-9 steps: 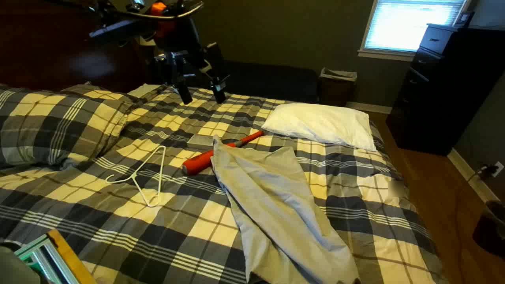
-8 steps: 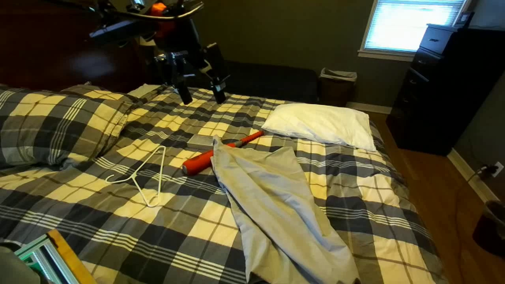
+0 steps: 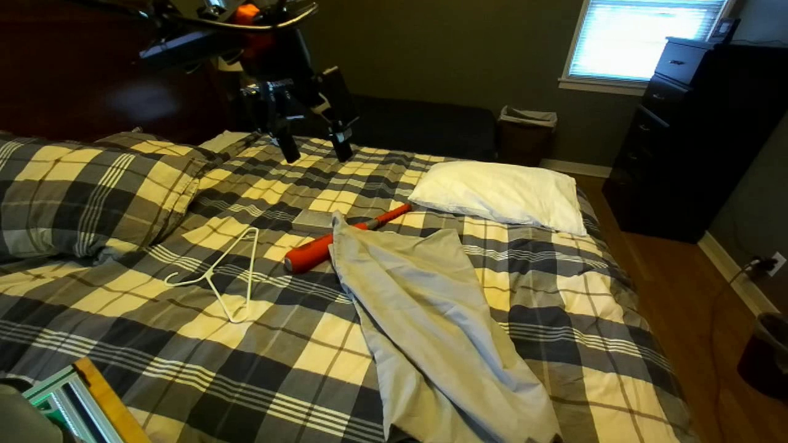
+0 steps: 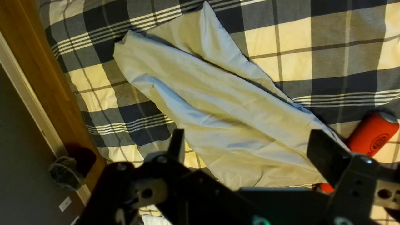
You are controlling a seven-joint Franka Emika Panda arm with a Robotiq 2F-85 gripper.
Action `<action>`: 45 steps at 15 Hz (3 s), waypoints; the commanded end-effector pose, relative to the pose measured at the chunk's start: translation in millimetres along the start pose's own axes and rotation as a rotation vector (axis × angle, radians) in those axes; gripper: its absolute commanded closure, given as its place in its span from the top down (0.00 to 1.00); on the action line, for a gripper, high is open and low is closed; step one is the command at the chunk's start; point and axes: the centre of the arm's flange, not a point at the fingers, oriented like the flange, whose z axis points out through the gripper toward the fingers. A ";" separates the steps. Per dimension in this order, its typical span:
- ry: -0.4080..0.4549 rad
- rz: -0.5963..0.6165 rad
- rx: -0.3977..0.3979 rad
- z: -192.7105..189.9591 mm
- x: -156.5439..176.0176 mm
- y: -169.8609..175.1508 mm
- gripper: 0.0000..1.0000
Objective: Arrange the cloth
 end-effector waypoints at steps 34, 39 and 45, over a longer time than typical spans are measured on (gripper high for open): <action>-0.367 0.047 -0.031 182.3 -60.6 30.2 1.00; -0.339 0.016 -0.049 180.7 -60.0 20.0 1.00; -0.257 -0.163 0.024 215.0 -83.5 10.6 1.00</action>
